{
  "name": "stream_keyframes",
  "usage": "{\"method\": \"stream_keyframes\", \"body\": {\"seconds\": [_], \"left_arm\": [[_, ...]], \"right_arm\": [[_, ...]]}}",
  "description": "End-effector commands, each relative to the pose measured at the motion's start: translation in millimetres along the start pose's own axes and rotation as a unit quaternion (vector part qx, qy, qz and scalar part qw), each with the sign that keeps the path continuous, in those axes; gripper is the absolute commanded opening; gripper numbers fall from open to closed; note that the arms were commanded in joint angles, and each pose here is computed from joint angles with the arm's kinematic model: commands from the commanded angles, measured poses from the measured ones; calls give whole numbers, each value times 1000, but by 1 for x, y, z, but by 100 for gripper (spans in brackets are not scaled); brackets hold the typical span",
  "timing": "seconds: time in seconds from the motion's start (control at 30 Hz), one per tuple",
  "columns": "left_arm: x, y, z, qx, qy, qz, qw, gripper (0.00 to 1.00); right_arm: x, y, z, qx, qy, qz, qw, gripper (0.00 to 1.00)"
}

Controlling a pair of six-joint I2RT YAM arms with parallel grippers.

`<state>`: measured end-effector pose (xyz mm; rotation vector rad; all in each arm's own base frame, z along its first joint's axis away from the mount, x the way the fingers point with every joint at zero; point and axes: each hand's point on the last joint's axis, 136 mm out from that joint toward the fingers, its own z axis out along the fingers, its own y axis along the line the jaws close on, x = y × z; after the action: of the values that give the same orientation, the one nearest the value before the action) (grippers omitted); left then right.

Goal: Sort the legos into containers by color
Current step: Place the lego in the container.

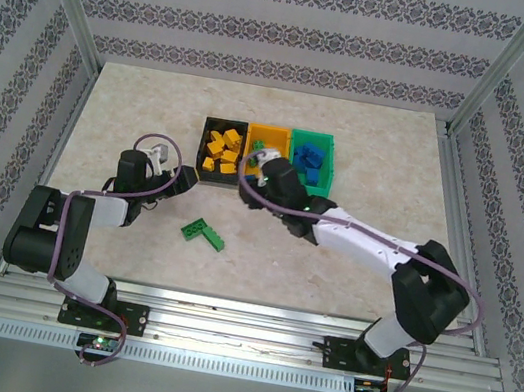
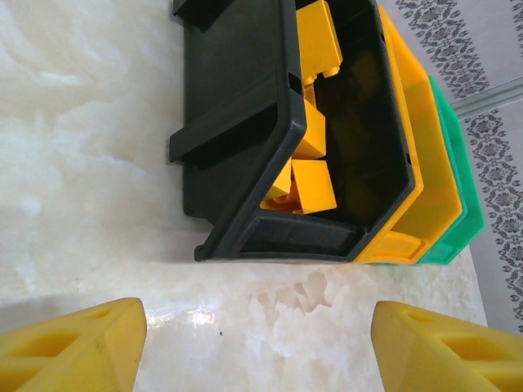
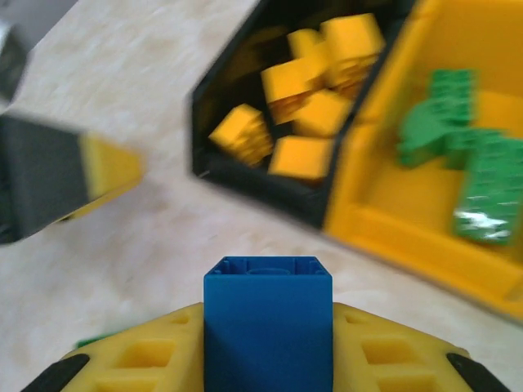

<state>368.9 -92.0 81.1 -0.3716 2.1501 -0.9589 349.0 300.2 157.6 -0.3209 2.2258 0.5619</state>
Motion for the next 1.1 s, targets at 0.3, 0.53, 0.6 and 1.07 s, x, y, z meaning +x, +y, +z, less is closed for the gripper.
{"method": "stream_keyframes", "body": {"seconds": [0.3, 0.53, 0.6, 1.07], "left_arm": [[-6, -5, -1, 20, -14, 7, 1000, 73], [-5, -3, 2, 21, -11, 2, 1000, 73], [-5, -4, 1, 21, -11, 3, 1000, 73], [-4, -4, 3, 28, -8, -5, 1000, 73]], "right_arm": [[-30, -136, 12, 107, -25, 105, 988, 33], [-15, -141, 55, 106, 19, 107, 988, 42], [-8, -147, 63, 113, 29, 112, 987, 51], [-18, -142, 14, 120, -3, 101, 988, 58]]}}
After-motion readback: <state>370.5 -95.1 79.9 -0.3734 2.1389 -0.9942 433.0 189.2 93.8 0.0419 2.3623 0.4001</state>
